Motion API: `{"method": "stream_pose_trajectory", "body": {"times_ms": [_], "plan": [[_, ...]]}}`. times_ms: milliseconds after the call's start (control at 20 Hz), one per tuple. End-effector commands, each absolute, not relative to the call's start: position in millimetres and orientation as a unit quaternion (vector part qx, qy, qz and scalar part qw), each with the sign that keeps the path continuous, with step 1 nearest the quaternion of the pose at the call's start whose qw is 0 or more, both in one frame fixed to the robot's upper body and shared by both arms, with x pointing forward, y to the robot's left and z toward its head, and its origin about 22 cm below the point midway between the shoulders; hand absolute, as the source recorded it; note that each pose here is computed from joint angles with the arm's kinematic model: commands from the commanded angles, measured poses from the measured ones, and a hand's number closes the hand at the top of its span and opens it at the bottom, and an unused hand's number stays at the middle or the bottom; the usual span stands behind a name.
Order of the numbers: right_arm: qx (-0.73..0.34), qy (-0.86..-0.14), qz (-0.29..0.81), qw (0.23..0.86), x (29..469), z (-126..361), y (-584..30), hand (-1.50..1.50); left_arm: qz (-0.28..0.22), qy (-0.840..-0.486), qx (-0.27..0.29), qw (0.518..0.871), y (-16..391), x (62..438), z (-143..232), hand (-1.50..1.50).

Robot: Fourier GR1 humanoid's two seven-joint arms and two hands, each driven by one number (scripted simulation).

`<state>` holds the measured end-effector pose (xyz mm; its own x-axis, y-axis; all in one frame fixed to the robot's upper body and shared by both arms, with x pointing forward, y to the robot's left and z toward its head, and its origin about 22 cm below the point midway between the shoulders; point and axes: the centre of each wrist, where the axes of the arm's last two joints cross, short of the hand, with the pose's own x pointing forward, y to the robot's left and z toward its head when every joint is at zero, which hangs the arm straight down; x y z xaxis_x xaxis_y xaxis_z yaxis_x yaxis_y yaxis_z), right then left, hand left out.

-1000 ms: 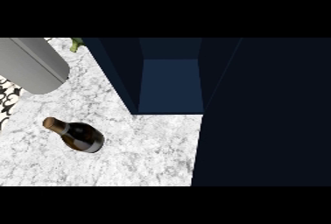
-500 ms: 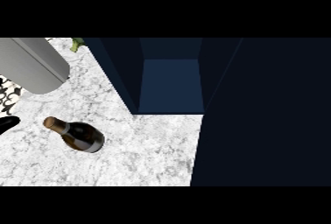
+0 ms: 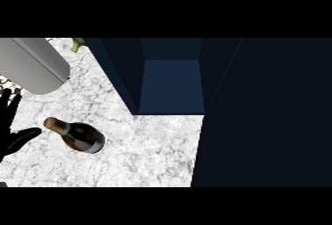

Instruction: Pick up the wine, place it into the cabinet and close the cabinet

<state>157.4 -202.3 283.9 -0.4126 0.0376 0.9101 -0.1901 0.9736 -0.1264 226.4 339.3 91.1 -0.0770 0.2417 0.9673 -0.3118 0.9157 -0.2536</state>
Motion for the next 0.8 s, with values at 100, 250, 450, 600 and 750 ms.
{"method": "stream_pose_trajectory", "body": {"times_ms": [100,250,450,600,750], "plan": [[0.078,-0.837,0.125,0.527,122.3,292.0,-208.2,-1.50,0.218,-0.688,0.033,0.691,330.9,218.0,46.0,-1.50],[0.088,-0.837,0.115,0.528,136.3,291.8,-197.9,-1.50,0.209,-0.686,0.032,0.697,328.0,214.7,34.2,-1.50],[0.086,-0.836,0.116,0.530,124.9,290.4,-209.8,-1.50,0.208,-0.682,0.028,0.701,314.9,212.2,9.9,-1.50],[0.086,-0.842,0.114,0.521,129.0,286.4,-210.3,-1.50,0.212,-0.682,0.029,0.700,345.5,200.0,-12.2,-1.50],[0.090,-0.835,0.113,0.531,129.1,282.4,-208.4,-1.50,0.208,-0.664,0.021,0.718,328.9,205.1,-30.3,-1.50]]}}
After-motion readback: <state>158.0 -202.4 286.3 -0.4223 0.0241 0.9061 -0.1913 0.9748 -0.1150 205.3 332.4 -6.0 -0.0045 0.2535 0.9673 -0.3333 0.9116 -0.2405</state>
